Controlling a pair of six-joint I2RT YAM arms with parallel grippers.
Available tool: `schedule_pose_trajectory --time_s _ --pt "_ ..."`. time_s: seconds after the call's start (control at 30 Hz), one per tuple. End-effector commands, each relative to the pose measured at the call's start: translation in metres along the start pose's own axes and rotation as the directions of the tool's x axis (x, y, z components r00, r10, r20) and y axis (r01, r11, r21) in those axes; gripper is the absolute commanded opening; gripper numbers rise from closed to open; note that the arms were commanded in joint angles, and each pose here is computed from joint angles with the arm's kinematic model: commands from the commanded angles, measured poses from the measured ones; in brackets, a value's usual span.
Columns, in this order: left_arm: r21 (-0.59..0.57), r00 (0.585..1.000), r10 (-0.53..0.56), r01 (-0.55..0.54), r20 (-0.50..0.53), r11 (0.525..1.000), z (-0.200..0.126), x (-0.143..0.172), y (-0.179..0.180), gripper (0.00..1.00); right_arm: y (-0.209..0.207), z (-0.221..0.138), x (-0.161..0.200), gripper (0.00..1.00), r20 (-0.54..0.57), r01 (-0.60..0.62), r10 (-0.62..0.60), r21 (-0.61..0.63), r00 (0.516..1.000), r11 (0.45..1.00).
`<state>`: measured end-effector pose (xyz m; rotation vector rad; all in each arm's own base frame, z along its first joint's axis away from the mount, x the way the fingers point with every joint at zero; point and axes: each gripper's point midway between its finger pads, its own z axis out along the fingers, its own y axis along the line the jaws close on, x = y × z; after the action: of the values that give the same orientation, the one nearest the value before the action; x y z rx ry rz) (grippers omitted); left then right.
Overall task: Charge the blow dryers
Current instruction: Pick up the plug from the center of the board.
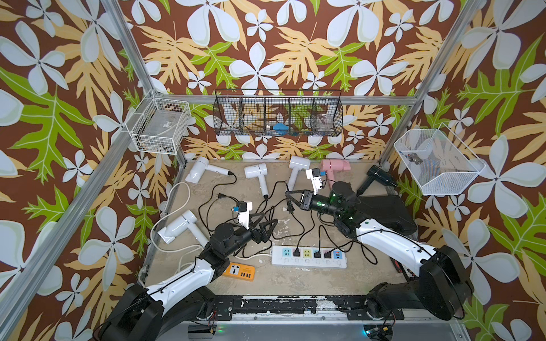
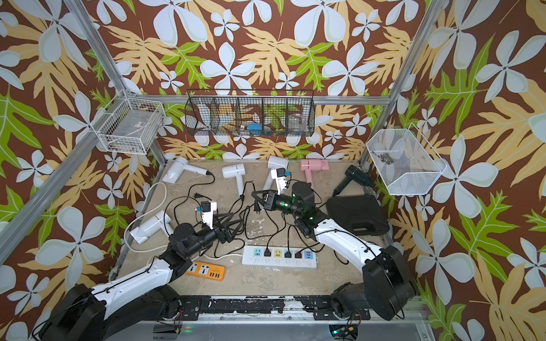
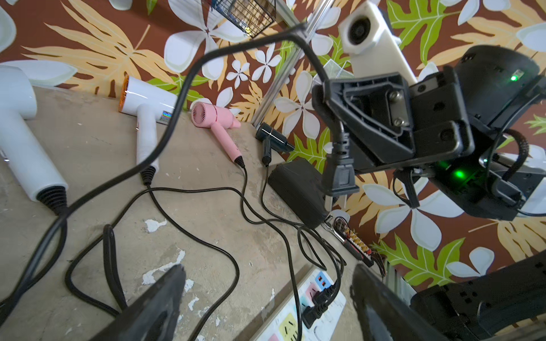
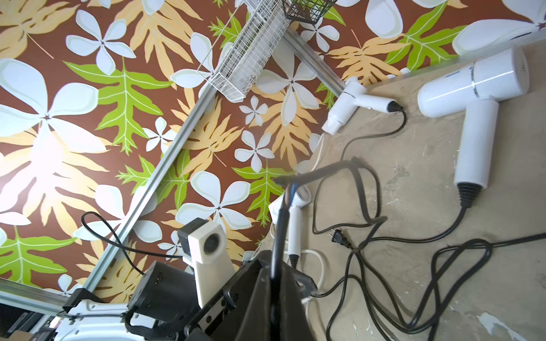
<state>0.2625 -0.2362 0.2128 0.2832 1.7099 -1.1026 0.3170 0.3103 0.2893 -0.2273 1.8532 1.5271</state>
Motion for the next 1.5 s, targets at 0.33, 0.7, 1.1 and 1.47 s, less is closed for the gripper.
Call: schedule_pose_trajectory --time_s 0.33,0.7,1.1,1.47 --pt "-0.071 0.998 0.05 -0.053 -0.037 0.996 0.011 0.007 0.01 0.72 0.023 0.012 0.017 0.0 -0.002 -0.055 0.055 -0.094 0.998 0.994" --pt "-0.108 0.993 0.097 -0.104 -0.066 0.989 0.017 0.013 0.01 0.77 0.004 0.009 0.012 0.0 0.084 -0.058 0.056 0.024 0.995 0.998" --pt "-0.158 0.989 0.133 -0.143 -0.07 0.977 0.018 0.014 0.012 0.74 0.0 0.014 0.028 0.0 0.068 -0.087 0.085 0.026 0.994 0.996" --pt "-0.158 0.989 0.135 -0.144 -0.066 0.977 0.017 0.013 0.012 0.55 -0.007 0.014 0.043 0.0 0.058 -0.113 0.11 0.042 0.992 0.993"
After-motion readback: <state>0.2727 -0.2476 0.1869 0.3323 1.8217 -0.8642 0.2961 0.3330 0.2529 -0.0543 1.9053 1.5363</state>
